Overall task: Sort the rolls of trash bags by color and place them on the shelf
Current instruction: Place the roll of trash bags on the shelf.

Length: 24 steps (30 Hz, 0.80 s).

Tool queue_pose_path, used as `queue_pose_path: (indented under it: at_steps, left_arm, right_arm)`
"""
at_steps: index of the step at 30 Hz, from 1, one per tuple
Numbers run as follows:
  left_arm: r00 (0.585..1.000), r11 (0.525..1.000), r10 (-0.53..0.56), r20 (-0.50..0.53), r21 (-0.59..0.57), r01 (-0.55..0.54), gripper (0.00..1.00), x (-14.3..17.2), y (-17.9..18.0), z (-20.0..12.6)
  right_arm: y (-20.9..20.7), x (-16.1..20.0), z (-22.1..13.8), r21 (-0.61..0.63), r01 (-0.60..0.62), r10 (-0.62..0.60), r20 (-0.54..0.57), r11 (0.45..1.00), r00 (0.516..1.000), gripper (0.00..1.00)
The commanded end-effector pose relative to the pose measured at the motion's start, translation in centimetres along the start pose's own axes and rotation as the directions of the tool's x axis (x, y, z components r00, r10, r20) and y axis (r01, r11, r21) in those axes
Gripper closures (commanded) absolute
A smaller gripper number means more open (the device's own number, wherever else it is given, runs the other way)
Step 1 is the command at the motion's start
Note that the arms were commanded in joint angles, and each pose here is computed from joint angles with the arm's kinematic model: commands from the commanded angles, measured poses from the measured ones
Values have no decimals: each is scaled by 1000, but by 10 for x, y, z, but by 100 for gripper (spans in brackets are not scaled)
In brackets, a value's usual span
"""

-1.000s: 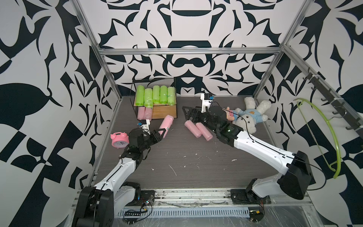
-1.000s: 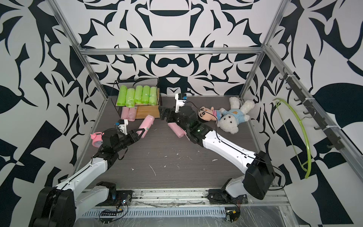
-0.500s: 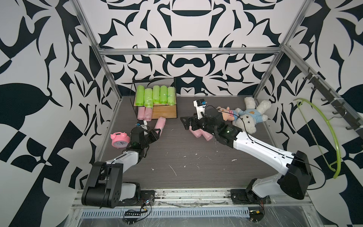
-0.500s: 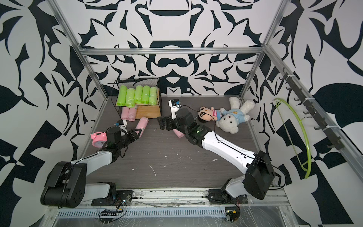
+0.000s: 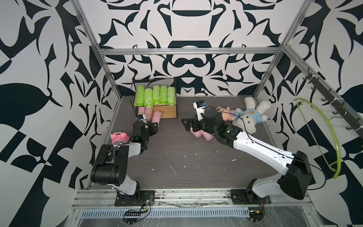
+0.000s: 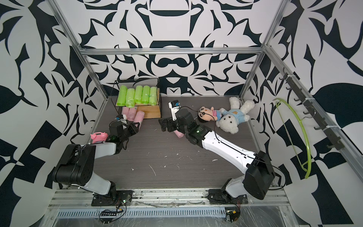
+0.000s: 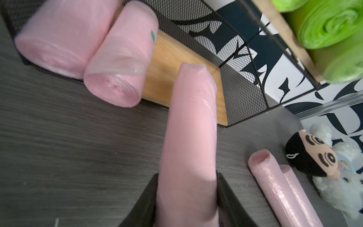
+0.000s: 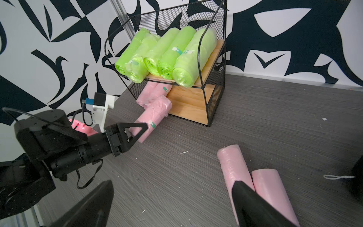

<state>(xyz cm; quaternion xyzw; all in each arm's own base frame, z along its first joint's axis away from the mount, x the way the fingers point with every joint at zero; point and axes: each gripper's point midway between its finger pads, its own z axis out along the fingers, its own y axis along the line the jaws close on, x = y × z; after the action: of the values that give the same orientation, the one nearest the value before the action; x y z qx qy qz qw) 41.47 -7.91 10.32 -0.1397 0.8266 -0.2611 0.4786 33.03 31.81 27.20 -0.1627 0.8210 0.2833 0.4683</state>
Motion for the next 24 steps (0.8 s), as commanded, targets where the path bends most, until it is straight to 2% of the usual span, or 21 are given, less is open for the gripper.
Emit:
queue_pose_path:
  at_steps: [1, 15, 24]
  left_arm:
    - [996, 999, 42, 76, -5, -42, 100, -29, -5, 9]
    - [992, 998, -33, 118, -50, 39, 99, -41, 10, 44]
    - [993, 995, -54, 107, -81, 62, 87, -38, 20, 63]
  right_arm:
    - [5, -17, -12, -3, 33, -33, 55, 999, 998, 0]
    - [1, -1, -11, -6, 17, -17, 29, 1000, 999, 0]
    - [0, 2, -11, -5, 19, -19, 23, 1000, 1000, 0]
